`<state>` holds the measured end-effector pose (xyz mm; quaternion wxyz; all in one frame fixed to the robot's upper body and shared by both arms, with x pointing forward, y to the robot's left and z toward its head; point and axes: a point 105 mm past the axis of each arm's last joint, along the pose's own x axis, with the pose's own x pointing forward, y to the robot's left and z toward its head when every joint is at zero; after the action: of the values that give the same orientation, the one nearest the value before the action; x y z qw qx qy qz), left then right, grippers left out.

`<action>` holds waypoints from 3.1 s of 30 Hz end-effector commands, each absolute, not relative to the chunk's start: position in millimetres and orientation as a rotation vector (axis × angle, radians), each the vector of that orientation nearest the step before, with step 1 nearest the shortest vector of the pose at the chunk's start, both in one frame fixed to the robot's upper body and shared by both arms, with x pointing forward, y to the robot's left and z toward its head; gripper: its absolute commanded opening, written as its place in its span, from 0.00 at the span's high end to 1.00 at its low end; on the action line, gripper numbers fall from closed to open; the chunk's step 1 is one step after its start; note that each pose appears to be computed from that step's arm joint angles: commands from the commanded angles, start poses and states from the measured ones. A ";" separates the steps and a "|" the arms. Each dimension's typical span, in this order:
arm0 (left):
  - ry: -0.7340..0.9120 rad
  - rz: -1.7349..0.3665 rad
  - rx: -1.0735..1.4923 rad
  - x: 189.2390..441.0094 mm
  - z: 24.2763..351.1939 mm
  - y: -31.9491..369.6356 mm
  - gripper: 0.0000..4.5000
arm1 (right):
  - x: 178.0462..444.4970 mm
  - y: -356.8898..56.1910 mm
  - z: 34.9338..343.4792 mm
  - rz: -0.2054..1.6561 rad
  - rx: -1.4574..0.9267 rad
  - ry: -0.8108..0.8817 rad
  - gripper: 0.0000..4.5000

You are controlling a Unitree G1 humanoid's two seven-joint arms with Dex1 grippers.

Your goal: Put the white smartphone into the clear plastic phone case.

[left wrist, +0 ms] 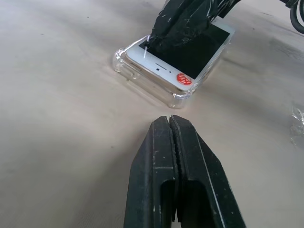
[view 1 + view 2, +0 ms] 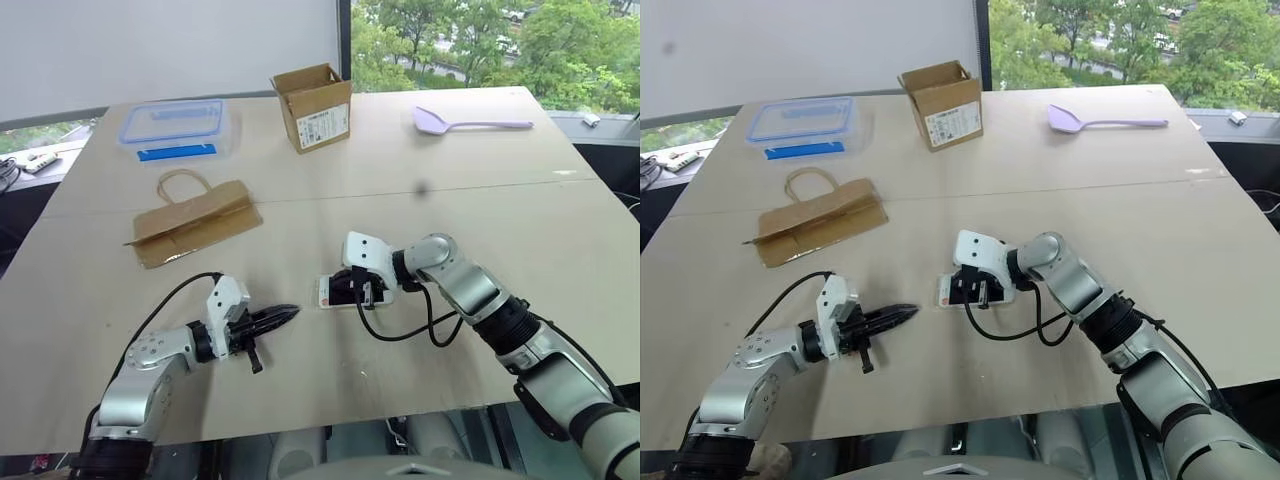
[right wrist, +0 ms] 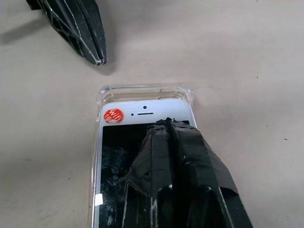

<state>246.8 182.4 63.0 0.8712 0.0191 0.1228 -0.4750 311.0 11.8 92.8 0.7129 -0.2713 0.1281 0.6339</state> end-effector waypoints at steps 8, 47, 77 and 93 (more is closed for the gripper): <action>0.209 -0.969 0.032 270.5 79.7 167.3 1.00 | 303.5 -22.6 165.2 1.276 -0.464 0.071 0.98; 0.309 -1.139 0.134 276.0 75.1 156.0 1.00 | 285.7 -78.3 103.1 1.187 -0.715 0.334 0.98; 0.342 -1.127 0.100 256.1 75.9 171.6 1.00 | 292.0 -49.8 93.2 1.380 -0.809 0.324 0.98; 0.373 -1.196 0.084 245.3 75.2 166.1 1.00 | 281.8 -64.6 102.9 1.353 -0.797 0.341 0.98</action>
<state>247.8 173.4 70.1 0.8175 0.0337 0.1867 -0.5437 283.6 -68.6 93.9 0.6959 -0.3541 0.1720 0.6006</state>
